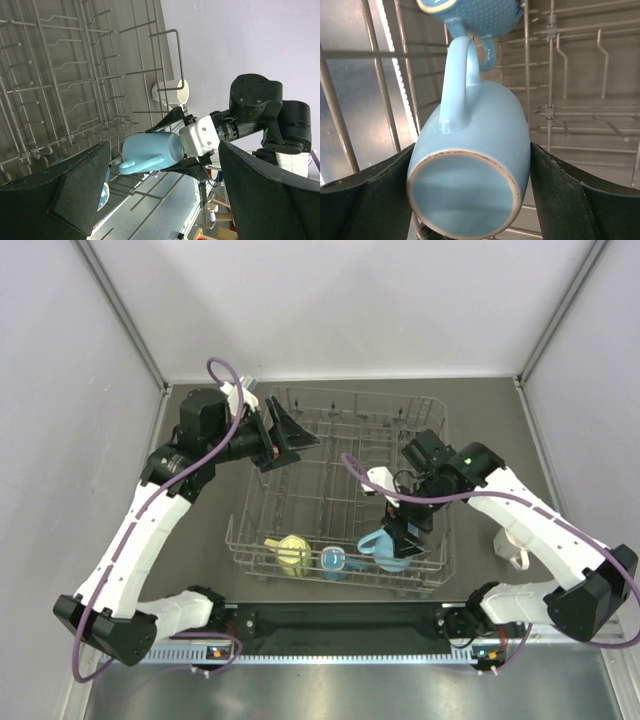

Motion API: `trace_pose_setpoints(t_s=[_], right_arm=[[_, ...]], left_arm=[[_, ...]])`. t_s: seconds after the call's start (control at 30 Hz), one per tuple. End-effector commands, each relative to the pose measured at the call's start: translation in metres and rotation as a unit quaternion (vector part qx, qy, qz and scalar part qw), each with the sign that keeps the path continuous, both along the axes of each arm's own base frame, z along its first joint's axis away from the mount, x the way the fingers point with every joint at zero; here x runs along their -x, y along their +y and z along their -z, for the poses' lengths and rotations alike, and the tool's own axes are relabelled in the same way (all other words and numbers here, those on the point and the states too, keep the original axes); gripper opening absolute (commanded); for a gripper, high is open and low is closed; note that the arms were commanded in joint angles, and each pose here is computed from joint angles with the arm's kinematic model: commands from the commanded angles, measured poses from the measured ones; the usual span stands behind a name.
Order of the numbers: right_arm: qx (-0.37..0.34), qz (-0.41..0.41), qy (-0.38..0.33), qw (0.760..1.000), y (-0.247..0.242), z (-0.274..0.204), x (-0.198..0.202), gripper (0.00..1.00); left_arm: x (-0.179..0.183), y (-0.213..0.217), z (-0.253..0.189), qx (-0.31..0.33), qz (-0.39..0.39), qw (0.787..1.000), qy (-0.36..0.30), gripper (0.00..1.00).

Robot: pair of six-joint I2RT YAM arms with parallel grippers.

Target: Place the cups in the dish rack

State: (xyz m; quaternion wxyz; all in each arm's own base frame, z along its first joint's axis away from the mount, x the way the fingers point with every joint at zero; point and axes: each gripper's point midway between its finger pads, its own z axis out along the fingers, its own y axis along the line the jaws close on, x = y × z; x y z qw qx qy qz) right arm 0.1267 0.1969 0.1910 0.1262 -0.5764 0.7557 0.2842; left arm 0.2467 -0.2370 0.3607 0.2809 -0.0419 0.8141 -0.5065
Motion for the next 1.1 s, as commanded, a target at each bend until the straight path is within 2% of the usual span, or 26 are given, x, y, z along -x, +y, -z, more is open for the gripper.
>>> trace_pose_setpoints(t_s=[0.0, 0.27, 0.5, 0.7, 0.97, 1.07], right_arm=[[-0.021, -0.041, -0.011, 0.999, -0.001, -0.015, 0.007, 0.00], [0.006, -0.051, 0.032, 0.998, -0.009, 0.008, 0.019, 0.00], [0.041, -0.043, 0.016, 0.998, -0.011, 0.025, 0.001, 0.00], [0.013, -0.052, 0.042, 0.998, -0.004, 0.024, 0.007, 0.00], [0.021, -0.048, 0.075, 0.996, -0.005, 0.039, 0.016, 0.00], [0.035, -0.039, 0.068, 0.996, -0.010, 0.045, 0.013, 0.00]], left_arm=[[-0.007, 0.003, -0.001, -0.002, -0.002, 1.000, -0.025, 0.94], [-0.017, 0.006, 0.007, 0.003, 0.005, 1.000, -0.012, 0.94], [-0.026, 0.016, 0.006, 0.009, 0.002, 1.000, -0.006, 0.94], [-0.029, 0.023, 0.004, 0.013, -0.001, 1.000, -0.003, 0.93], [-0.031, 0.029, 0.006, 0.013, -0.008, 1.000, 0.003, 0.93], [-0.031, 0.031, 0.008, 0.012, -0.009, 1.000, 0.005, 0.93]])
